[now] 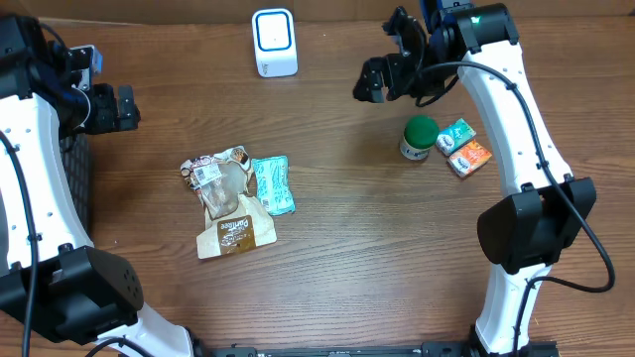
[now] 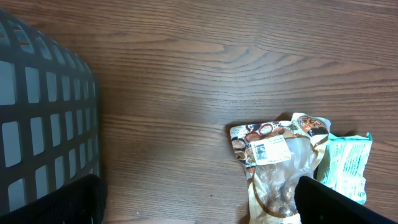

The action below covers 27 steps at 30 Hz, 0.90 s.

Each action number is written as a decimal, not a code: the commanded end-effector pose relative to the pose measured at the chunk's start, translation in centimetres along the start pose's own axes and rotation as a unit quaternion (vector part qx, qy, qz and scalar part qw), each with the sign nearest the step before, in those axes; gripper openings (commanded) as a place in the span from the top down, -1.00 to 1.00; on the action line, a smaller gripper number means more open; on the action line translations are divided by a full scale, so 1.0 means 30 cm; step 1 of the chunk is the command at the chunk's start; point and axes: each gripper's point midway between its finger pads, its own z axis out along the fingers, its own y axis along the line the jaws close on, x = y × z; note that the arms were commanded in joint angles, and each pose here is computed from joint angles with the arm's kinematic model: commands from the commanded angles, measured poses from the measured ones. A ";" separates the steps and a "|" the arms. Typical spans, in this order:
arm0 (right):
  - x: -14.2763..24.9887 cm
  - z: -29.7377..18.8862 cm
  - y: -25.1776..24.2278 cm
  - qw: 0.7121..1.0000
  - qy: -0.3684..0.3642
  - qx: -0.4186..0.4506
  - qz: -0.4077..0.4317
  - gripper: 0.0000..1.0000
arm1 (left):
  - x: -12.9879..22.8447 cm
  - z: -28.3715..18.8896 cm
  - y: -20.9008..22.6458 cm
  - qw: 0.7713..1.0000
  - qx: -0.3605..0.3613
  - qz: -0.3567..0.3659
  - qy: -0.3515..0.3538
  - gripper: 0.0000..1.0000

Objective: Scan the item barcode
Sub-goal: 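Open the right gripper and move it left over the mint-green packet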

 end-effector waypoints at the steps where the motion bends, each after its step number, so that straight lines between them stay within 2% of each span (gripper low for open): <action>1: 0.005 -0.018 0.106 0.998 -0.002 -0.070 -0.002 -1.00 | -0.002 -0.003 -0.001 1.000 0.000 0.007 -0.002 -0.99; 5: 0.046 0.032 0.139 0.997 0.024 -0.070 -0.008 -0.99 | -0.002 -0.003 -0.001 1.000 0.000 0.007 -0.002 -0.99; 12: 0.145 0.148 0.189 0.995 0.077 -0.067 -0.020 -0.79 | -0.002 -0.003 -0.001 1.000 0.000 0.007 -0.002 -0.99; 15: 0.186 0.189 0.195 0.993 0.097 -0.060 -0.023 -0.77 | -0.002 -0.003 -0.001 1.000 0.000 0.007 -0.002 -0.99; 24: 0.230 0.260 0.231 0.991 0.113 -0.060 -0.026 -0.64 | -0.002 -0.003 -0.001 1.000 0.000 0.007 -0.002 -0.99; 27: 0.241 0.288 0.248 0.991 0.115 -0.062 -0.032 -0.53 | -0.002 -0.003 -0.001 1.000 0.000 0.007 -0.002 -0.99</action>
